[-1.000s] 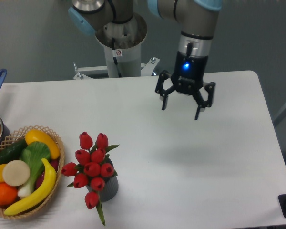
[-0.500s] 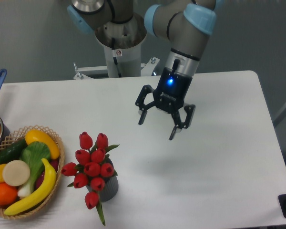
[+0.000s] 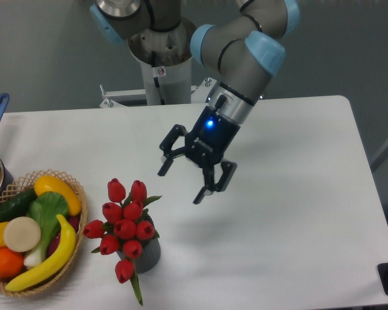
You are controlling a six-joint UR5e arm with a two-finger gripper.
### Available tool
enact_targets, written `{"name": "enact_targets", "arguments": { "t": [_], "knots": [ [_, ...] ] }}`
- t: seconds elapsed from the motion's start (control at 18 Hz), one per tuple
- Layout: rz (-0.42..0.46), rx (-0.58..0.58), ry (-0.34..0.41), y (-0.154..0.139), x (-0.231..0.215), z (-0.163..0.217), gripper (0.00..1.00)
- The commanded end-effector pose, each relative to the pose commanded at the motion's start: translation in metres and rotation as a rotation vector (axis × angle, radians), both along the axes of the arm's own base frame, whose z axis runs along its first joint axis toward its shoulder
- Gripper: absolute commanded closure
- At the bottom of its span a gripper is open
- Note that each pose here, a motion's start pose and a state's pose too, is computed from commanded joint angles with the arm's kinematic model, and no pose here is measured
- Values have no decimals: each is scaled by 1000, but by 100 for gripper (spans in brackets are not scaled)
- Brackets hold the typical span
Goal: Pick up the flowers from the vase
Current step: 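Move the open gripper down onto the tulip stems above the vase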
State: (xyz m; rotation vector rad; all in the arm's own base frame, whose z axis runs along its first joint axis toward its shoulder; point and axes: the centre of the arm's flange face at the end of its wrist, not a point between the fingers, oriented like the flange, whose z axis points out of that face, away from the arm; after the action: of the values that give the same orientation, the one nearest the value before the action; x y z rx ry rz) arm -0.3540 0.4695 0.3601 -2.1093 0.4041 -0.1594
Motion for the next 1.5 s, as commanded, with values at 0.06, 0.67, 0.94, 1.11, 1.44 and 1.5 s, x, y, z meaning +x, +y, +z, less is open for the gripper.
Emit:
{"name": "enact_targets", "arguments": {
  "t": [0.06,0.67,0.94,1.11,1.44,1.5],
  "knots": [
    [-3,-3,-5,2,0,-3,0],
    [-18,-19,-42,42,-10,-11,0],
    [-39,-34,-62,52,-4,-27,0],
    [-53,-37,-66,58,1,-30,0],
    [-69,-33,-67,65,8,-29,0],
    [-70,-36,-72,66,9,-32,0]
  ]
}}
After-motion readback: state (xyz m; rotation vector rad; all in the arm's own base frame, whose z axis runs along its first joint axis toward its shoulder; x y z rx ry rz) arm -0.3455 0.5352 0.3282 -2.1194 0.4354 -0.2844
